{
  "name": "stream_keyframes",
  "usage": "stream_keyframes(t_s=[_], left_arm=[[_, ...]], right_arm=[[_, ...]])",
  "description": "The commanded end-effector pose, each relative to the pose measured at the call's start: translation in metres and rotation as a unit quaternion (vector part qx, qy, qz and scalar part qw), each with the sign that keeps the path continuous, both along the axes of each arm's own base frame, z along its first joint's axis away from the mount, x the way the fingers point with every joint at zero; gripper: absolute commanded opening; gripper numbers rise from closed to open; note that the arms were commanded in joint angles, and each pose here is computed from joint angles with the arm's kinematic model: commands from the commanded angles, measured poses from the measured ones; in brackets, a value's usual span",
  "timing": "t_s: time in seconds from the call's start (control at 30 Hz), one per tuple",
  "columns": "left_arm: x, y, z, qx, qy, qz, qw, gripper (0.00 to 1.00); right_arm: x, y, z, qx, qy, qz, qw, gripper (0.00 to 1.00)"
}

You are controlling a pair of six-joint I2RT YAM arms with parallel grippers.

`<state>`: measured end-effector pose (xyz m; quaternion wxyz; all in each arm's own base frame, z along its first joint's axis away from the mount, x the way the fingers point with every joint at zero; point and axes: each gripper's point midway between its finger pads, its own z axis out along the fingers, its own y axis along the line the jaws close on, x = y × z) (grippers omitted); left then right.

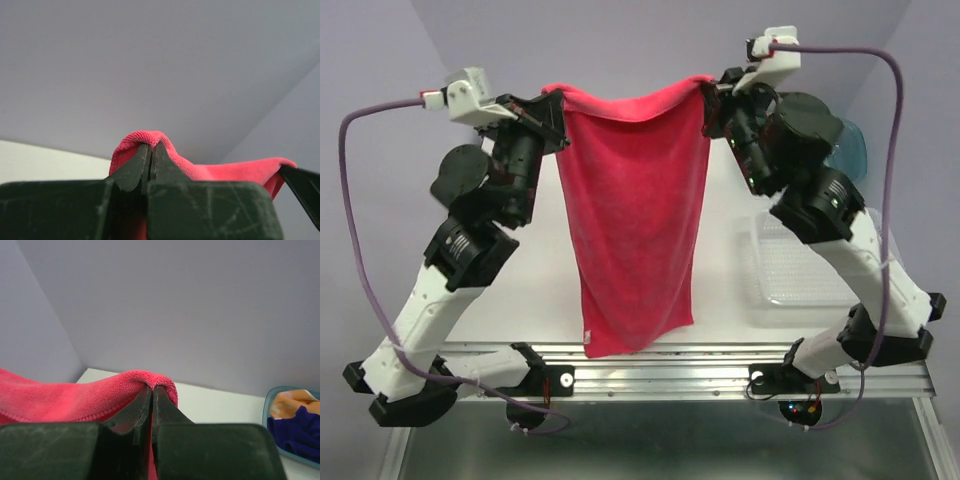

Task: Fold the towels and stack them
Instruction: Flatten out the crumpled towel

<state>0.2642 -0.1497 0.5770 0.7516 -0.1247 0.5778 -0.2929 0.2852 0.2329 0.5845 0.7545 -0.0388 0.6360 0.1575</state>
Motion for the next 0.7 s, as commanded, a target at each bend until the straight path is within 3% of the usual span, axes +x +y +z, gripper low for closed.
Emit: stream_keyframes(t_s=[0.0,0.1,0.23,0.5,0.67], left_arm=[[0.043,0.019,0.011,0.013,-0.007,0.045,0.999,0.0],[0.067,0.017,0.021,0.034,-0.022,0.04,0.998,0.0],[0.075,0.017,0.042,0.033,-0.038,0.023,0.998,0.0],[0.044,0.02,0.053,0.007,-0.067,-0.013,0.998,0.0],[0.011,0.029,0.041,-0.011,-0.075,-0.037,0.996,0.0]], right_arm=[[0.074,-0.022,-0.004,-0.007,-0.001,-0.047,0.999,0.01],[0.107,-0.016,-0.003,-0.019,-0.013,-0.057,0.998,0.01],[0.114,-0.018,0.021,-0.004,-0.039,-0.05,0.998,0.01],[0.078,-0.036,0.036,-0.003,-0.056,-0.024,0.998,0.01],[0.034,-0.03,0.032,0.019,-0.045,0.07,0.996,0.01]])
